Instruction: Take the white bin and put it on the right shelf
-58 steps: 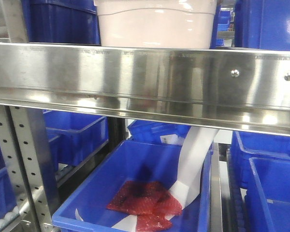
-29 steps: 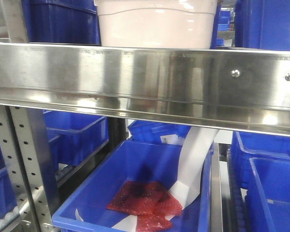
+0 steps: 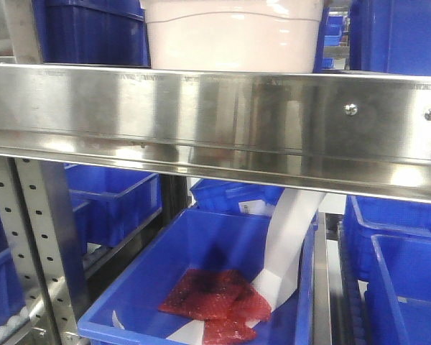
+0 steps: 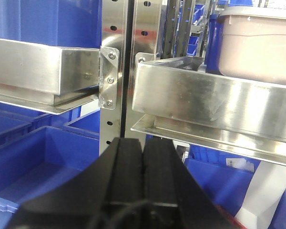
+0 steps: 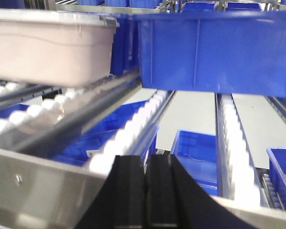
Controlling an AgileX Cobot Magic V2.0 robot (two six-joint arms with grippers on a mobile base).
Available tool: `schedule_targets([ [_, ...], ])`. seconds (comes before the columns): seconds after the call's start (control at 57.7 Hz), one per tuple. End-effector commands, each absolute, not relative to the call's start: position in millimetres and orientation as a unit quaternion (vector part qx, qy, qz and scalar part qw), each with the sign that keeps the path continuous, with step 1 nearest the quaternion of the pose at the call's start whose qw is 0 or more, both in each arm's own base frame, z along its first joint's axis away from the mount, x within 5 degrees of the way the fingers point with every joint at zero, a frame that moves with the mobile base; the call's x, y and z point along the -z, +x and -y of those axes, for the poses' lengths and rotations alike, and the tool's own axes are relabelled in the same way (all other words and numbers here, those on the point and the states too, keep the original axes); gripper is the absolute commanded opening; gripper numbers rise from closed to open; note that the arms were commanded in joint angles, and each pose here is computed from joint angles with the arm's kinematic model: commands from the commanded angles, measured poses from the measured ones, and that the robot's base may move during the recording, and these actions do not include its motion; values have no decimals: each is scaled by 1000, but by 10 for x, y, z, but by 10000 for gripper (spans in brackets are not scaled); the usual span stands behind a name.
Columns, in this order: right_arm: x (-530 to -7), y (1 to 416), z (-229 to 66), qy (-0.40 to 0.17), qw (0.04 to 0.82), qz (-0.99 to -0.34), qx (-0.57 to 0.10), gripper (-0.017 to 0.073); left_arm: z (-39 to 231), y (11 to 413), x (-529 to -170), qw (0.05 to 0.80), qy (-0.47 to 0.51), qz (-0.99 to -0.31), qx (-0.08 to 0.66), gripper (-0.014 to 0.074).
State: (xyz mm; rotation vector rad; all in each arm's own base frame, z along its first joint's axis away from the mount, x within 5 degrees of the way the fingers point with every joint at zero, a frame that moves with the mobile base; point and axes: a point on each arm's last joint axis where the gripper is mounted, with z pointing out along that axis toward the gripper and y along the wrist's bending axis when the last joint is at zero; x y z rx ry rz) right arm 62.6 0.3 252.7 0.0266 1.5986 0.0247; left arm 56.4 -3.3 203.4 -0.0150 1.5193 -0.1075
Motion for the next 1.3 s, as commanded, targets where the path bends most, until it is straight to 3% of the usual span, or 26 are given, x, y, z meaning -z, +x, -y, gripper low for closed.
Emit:
schedule_targets([
  [0.0, -2592, 573, 3, 11, 746, -666, -7, 74, 24, 550, -2086, 755, -15, -654, 54, -119],
  [0.277, -2144, 535, 8, 16, 752, -659, -8, 74, 24, 550, -2086, 755, -15, -654, 54, -119],
  [1.283, -2143, 534, 32, 34, 751, -660, 6, 74, 24, 552, -2085, 754, -15, -654, 54, -118],
])
